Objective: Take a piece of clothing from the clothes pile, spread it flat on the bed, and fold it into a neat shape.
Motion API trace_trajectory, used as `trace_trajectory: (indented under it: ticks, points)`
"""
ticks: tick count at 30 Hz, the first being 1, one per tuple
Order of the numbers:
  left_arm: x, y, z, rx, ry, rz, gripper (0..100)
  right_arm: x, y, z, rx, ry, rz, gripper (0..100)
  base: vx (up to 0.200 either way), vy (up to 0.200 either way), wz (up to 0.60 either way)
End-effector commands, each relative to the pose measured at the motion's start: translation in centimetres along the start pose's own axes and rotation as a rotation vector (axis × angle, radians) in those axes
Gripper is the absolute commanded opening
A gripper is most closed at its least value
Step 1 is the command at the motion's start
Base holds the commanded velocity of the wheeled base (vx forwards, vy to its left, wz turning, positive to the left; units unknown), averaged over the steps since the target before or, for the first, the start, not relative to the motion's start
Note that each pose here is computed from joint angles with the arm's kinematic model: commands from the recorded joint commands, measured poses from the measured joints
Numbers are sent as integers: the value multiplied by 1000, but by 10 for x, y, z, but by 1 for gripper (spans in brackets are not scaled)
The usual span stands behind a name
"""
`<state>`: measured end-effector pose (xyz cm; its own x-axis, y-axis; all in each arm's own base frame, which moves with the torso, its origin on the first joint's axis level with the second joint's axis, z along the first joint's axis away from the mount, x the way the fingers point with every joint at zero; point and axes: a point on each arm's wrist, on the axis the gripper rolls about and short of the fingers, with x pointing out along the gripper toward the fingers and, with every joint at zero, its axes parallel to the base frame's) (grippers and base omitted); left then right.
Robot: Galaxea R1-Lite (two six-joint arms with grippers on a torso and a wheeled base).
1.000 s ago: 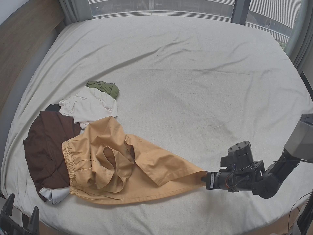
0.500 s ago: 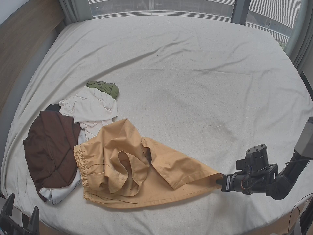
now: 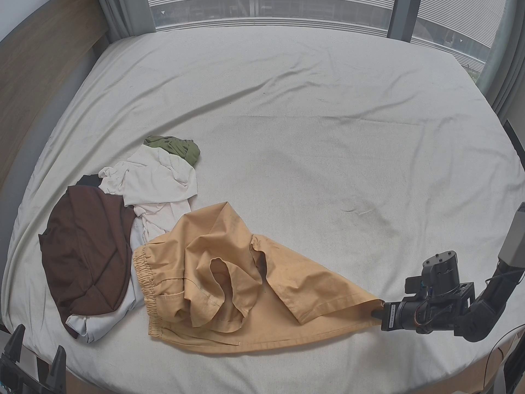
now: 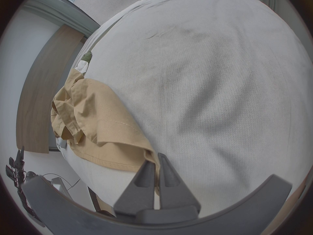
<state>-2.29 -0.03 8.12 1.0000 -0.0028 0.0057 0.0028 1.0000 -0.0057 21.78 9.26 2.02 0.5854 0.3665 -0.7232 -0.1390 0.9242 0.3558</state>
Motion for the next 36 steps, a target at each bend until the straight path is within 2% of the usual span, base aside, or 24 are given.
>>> trace_trajectory:
  ticks: [1, 15, 16, 25, 27, 30, 32, 36]
  points:
    - [0, 0, -5, 0, 1, 0, 100, -5, -1, -2, 3, -2, -2, 0, 0, 0, 0]
    - [0, 0, -5, -5, 1, 0, 100, -8, -4, -6, 7, -2, -1, 0, 0, 0, 0]
    - [0, 0, -5, -7, 0, 0, 100, -8, -4, -6, 5, -3, 0, 100, 0, 0, 0]
    - [0, 0, -5, -11, 0, -2, 100, -20, 0, -6, -12, -117, 46, 100, 0, 0, 0]
    - [0, 0, -5, -10, 0, -2, 100, -35, 5, -1, -36, -237, 103, 100, 0, 0, 0]
    - [0, 0, -5, -10, 0, -2, 100, -44, 11, 6, -61, -332, 147, 100, 0, 0, 0]
    - [0, 0, -5, -10, 0, -2, 100, -53, 19, 14, -105, -415, 207, 100, 0, 0, 0]
    - [0, 0, -5, -11, 0, -3, 100, -60, 43, 14, -184, -430, 392, 100, 0, 0, 0]
